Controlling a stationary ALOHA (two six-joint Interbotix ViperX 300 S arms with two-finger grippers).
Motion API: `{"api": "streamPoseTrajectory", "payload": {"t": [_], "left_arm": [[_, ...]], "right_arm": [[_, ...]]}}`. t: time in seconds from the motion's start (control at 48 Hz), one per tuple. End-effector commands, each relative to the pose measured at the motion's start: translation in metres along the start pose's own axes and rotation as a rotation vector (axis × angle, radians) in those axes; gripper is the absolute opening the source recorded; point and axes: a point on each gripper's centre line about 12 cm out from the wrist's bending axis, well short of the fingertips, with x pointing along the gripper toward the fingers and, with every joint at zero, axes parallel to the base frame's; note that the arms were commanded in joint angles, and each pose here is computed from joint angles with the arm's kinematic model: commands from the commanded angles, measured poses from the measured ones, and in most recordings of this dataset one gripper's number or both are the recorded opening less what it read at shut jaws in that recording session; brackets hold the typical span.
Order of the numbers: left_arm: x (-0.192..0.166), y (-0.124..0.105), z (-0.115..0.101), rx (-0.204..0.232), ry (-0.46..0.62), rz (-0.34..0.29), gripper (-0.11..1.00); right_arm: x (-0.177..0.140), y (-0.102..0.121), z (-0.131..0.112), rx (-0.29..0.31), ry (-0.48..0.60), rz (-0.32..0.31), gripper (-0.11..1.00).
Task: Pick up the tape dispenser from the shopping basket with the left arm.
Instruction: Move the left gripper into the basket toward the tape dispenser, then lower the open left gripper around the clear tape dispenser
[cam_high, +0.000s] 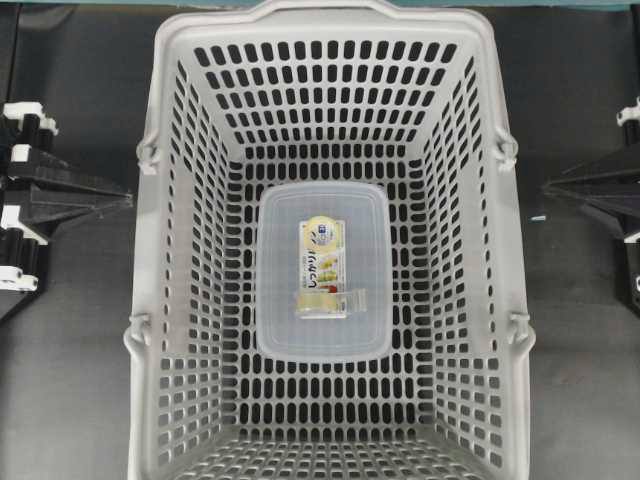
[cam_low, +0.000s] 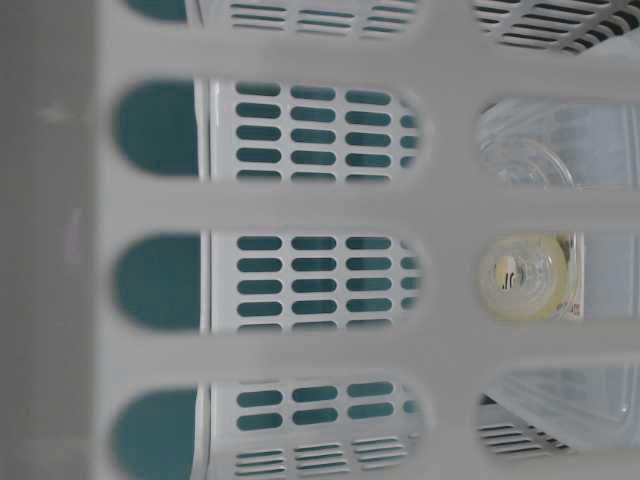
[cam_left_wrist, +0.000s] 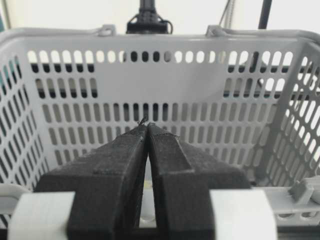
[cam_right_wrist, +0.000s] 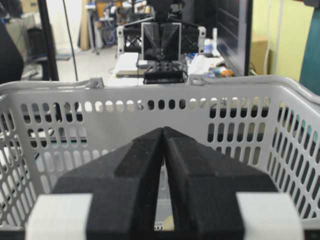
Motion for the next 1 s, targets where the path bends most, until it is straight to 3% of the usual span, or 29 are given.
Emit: {"api": "streamPoseTrajectory", "payload": {"t": [0.0,0.083,0.208,0.416,0.729,0.833,0.916,0.979], "left_arm": [[0.008,-0.003,0.019,0.018,-0.023,-0.018,0.06],[0.014,-0.003,0.027,0.003,0.003,-0.016,0.00],[0.029,-0.006,0.038,-0.023,0.074,-0.028,0.00],[0.068,-0.018,0.048,-0.028,0.263,-0.061,0.00],[0.131,-0.031,0.035,-0.008,0.563,-0.076,0.00],[0.148,-0.033,0.027,-0.009,0.650,-0.069,0.00],[0.162,-0.034,0.021,-0.003,0.718,-0.066,0.00],[0.168,-0.035,0.017,0.003,0.763,-0.065,0.00]], "right_arm": [[0.002,0.000,0.008,0.011,-0.025,-0.001,0.00],[0.000,0.000,0.011,0.014,-0.035,-0.001,0.00],[-0.003,0.000,0.014,0.017,-0.046,-0.002,0.00],[-0.004,0.000,0.012,0.017,-0.020,-0.002,0.00],[-0.004,-0.001,0.005,0.061,0.040,-0.007,0.00],[-0.004,-0.001,0.003,0.085,0.052,-0.011,0.10],[-0.004,-0.001,0.002,0.098,0.066,-0.011,0.27],[-0.004,-0.001,0.001,0.098,0.072,-0.012,0.46]]}}
